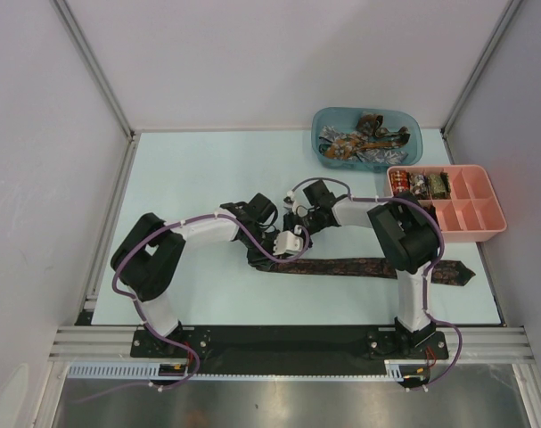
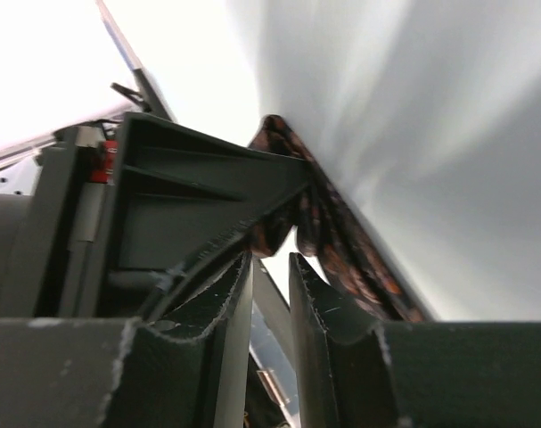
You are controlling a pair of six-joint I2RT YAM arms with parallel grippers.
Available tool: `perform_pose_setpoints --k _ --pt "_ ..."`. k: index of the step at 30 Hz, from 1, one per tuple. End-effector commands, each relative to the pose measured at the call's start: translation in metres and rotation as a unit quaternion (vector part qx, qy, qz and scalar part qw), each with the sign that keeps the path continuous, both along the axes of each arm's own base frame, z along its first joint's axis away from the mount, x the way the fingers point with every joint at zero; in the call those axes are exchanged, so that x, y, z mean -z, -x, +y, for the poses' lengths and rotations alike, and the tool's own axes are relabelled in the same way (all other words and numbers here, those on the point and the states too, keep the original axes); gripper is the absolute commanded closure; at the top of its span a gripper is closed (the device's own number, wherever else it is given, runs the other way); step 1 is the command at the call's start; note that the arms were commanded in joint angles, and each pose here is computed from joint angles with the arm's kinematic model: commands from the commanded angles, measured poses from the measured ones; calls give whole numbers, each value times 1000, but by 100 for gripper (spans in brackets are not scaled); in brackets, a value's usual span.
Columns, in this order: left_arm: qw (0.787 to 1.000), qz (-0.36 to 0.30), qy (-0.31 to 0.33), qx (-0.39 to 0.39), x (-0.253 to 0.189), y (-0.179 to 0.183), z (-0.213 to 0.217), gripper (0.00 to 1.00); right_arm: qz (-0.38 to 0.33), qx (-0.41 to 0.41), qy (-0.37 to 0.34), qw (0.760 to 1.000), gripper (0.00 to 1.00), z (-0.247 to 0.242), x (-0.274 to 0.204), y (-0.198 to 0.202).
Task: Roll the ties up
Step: Roll the tie at the center of the board.
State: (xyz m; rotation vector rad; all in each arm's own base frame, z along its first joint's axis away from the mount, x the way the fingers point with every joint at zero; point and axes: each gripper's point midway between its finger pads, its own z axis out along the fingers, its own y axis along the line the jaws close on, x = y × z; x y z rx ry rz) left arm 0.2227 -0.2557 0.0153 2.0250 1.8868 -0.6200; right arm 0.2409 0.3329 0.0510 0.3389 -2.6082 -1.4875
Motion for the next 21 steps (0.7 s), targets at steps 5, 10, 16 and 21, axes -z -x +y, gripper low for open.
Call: perform_pose_setpoints --k 5,10,16,21 --pt "1000 12 -29 -3 22 8 6 59 24 -7 -31 999 71 19 -6 8" --pt "999 13 -29 -4 23 9 6 59 27 -12 -18 999 71 18 6 9" --pt "1000 12 -27 -2 24 9 7 58 25 -13 6 1000 75 11 20 11" --pt "1000 13 -25 -7 22 8 7 55 16 -17 27 999 100 1 33 9"
